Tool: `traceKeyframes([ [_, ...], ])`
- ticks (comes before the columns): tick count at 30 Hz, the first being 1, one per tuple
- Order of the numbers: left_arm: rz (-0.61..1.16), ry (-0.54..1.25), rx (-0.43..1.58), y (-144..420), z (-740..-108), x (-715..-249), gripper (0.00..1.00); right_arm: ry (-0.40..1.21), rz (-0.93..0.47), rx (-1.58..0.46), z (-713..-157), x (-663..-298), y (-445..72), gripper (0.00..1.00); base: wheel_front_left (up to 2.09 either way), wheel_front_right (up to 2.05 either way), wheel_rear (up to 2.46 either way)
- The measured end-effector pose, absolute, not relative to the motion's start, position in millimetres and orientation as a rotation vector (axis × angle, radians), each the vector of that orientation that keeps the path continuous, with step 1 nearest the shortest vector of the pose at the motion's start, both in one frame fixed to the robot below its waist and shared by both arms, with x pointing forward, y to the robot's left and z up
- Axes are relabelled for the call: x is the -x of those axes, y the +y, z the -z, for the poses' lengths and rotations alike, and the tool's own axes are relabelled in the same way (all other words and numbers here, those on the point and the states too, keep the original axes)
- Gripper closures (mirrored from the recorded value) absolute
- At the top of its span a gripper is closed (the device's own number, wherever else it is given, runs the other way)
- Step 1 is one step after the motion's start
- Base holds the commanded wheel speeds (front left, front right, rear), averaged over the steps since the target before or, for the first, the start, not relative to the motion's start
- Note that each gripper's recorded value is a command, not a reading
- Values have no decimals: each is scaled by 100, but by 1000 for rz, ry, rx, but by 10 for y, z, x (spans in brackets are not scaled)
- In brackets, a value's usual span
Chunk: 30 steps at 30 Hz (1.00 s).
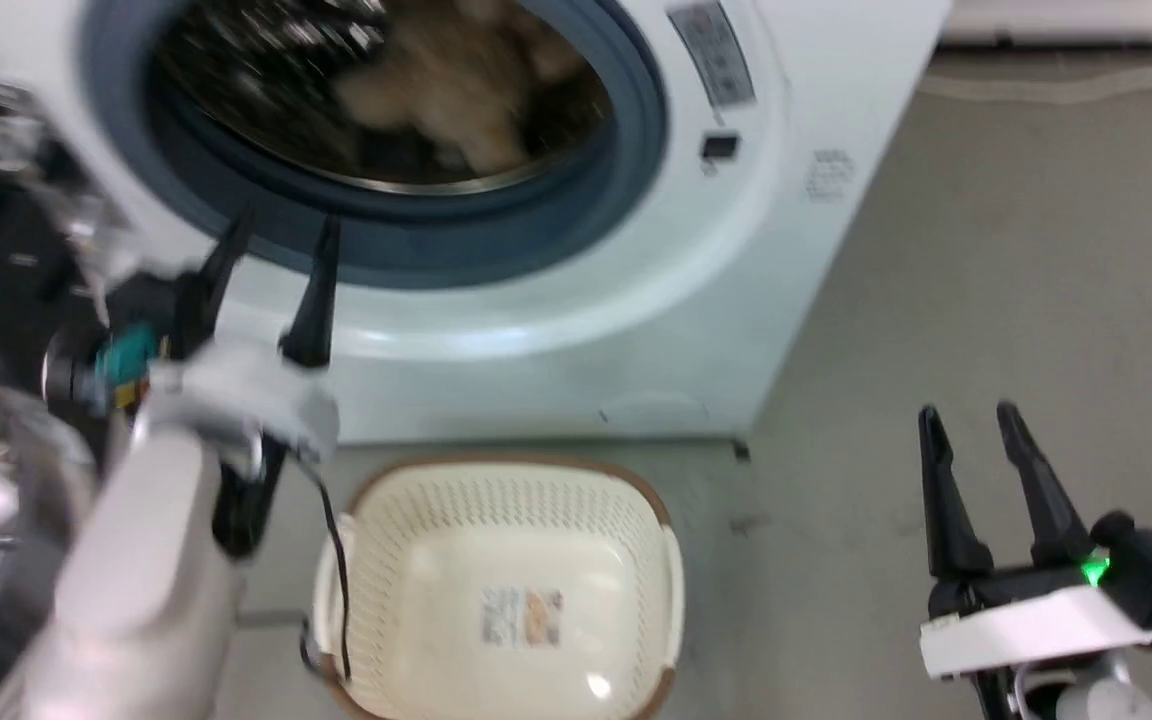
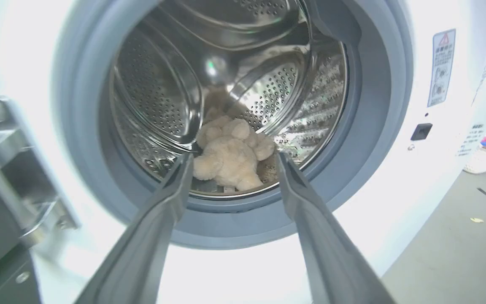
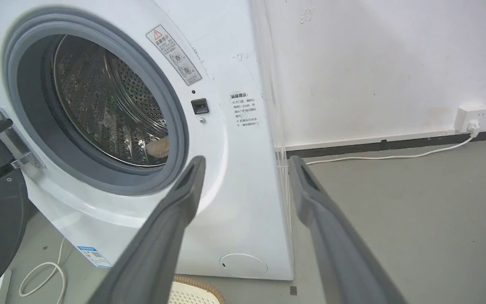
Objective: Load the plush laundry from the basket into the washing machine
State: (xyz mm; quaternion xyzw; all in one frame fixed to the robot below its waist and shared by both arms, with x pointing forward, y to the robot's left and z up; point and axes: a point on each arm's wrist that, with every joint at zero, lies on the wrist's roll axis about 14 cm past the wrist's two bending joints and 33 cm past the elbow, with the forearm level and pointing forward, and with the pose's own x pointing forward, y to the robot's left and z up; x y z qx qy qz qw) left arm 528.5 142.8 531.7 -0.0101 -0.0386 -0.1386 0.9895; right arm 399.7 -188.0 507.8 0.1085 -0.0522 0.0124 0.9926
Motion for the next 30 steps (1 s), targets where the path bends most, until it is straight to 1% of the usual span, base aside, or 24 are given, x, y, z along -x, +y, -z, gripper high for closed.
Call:
traceKeyframes([
  [4,212,-127,61,1624,-5441,-4799,0,-133,-55,-224,-5198,-3880,-1783,0,0,0,0],
  [8,147,-115,97,1767,-5341,-4303,0,-158,-86,-228,-5297,-3754,-1690,0,0,0,0],
  [14,66,-113,105,1889,-5261,-3827,0,-173,-160,-221,-5375,-3645,-1453,0,0,0,0],
  [21,19,-83,98,1921,-5117,-3546,0,-178,-198,-223,-5402,-3591,-1332,0,0,0,0],
  [30,62,-141,43,1826,-5287,-3483,0,-151,-193,-230,-5315,-3565,-1339,0,0,0,0],
])
